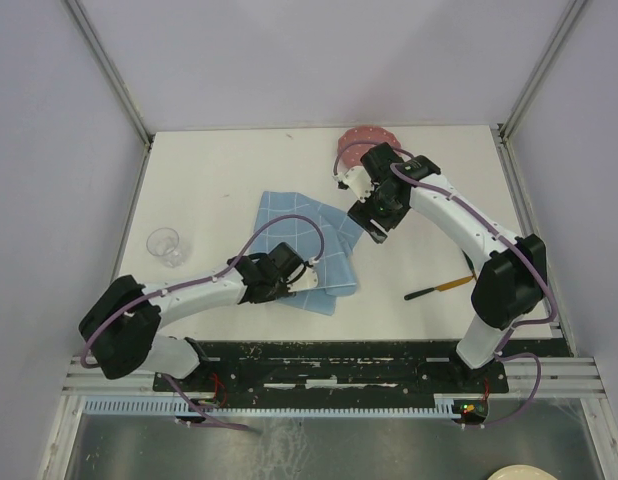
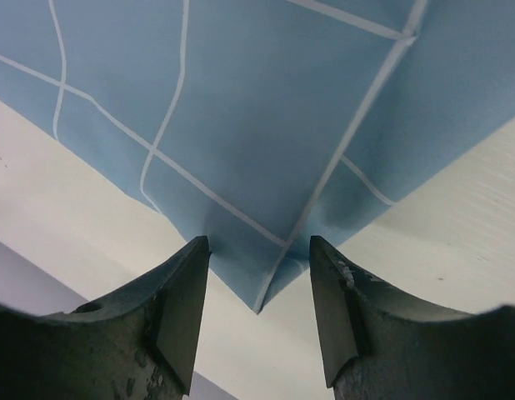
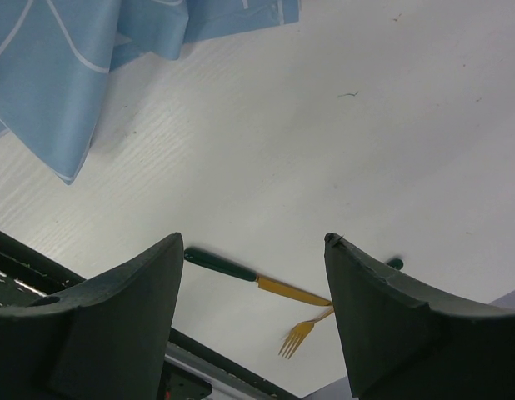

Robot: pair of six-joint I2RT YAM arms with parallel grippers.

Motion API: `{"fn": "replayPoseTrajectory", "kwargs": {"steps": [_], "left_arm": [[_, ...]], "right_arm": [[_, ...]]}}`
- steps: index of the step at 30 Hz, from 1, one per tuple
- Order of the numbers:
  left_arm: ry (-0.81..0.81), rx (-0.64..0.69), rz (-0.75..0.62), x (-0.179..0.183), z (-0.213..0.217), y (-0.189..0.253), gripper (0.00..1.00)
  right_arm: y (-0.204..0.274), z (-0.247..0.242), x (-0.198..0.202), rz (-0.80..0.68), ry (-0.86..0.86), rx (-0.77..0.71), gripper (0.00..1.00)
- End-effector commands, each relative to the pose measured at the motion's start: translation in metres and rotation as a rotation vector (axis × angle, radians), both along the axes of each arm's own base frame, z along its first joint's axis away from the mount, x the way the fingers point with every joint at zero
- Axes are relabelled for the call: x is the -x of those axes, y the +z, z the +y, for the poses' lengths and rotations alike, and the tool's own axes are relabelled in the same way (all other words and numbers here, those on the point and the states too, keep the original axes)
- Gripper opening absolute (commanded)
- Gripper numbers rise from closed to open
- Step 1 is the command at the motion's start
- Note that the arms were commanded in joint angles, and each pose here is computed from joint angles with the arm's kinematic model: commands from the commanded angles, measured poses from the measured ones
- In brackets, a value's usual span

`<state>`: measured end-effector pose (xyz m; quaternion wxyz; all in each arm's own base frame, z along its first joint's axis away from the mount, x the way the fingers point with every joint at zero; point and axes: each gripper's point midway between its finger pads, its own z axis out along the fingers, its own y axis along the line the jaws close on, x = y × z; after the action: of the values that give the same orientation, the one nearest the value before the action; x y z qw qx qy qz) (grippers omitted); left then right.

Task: Set the dinner table for one person
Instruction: Fold the napkin at the center of the board.

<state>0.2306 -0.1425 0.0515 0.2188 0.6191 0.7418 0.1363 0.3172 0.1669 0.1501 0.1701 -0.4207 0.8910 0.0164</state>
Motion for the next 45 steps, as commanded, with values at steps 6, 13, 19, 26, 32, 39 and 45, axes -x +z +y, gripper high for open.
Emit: {"fn": "replayPoseTrajectory", "kwargs": {"steps": [6,13,19,26,32,39,45], "left_arm": [[0.152,-0.11,-0.149,-0.031,0.014,-0.014,0.5],[0.205,-0.091,-0.226,-0.044,0.011,0.008,0.03],[0.266,-0.022,-0.273,-0.064,0.003,0.044,0.03],[0.337,0.045,-0.328,-0.1,-0.003,0.065,0.03],[0.411,0.079,-0.366,-0.123,0.005,0.087,0.03],[0.489,0.084,-0.388,-0.135,0.026,0.098,0.03],[0.574,0.101,-0.403,-0.14,0.05,0.102,0.03]], "right_arm": [[0.01,-0.006,-0.005,-0.049,-0.003,0.019,0.76],[0.012,-0.006,-0.006,-0.056,-0.002,0.018,0.75],[0.013,-0.005,-0.008,-0.06,-0.003,0.023,0.73],[0.013,0.001,-0.004,-0.035,-0.001,0.001,0.73],[0.008,0.022,-0.002,0.026,-0.016,-0.085,0.82],[0.014,0.071,0.008,0.065,0.04,-0.183,0.83],[0.003,0.109,0.01,0.09,0.051,-0.214,0.8]]}}
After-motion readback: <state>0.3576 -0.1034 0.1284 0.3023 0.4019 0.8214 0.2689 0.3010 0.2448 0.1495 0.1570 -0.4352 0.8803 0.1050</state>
